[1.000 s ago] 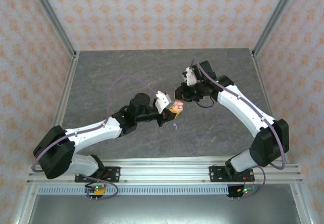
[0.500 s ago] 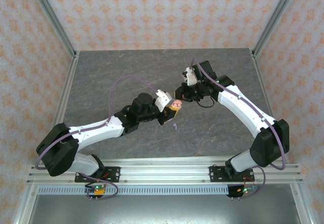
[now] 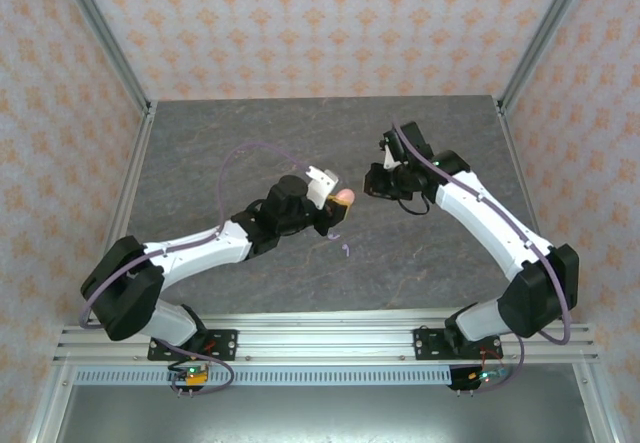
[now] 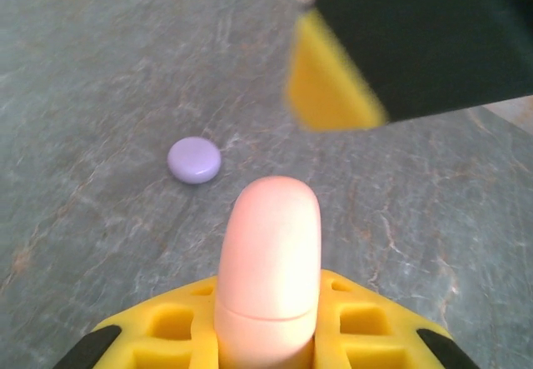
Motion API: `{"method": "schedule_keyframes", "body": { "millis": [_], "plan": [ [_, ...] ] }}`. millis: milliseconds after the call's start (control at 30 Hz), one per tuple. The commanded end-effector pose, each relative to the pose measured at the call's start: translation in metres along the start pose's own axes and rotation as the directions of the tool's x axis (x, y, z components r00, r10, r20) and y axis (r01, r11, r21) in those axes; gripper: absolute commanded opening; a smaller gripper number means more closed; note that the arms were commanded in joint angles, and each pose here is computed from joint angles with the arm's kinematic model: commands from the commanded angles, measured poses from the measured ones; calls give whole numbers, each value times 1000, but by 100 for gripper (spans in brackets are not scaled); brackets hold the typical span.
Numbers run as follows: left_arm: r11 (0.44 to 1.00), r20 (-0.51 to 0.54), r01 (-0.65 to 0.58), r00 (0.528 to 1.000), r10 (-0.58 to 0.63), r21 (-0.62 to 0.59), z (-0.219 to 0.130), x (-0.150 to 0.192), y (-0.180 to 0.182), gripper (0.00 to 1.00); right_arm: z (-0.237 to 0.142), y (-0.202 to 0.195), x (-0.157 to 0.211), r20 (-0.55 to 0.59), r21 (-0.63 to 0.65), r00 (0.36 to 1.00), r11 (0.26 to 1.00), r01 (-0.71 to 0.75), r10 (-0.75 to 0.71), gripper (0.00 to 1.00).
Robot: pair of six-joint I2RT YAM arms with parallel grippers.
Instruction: Insert the wireless bluetooth earbuds into the charging case
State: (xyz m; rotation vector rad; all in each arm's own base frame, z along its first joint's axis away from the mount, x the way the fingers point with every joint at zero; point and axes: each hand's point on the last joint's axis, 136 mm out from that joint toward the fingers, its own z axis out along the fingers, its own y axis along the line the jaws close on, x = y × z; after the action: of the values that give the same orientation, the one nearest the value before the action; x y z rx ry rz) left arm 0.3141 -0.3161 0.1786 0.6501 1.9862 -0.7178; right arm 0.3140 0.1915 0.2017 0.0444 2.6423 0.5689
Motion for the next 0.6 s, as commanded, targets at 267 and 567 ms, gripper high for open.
{"method": "schedule_keyframes", "body": {
  "millis": [267, 567],
  "plan": [
    [901, -239, 361, 878, -415, -240, 26, 37, 77, 1, -23, -63, -14, 145, 173, 984, 977, -129, 104, 20],
    [855, -295, 453, 805, -514, -255, 68, 39, 105, 1, -14, -71, -7, 124, 162, 985, 977, -141, 122, 21]
  ]
}}
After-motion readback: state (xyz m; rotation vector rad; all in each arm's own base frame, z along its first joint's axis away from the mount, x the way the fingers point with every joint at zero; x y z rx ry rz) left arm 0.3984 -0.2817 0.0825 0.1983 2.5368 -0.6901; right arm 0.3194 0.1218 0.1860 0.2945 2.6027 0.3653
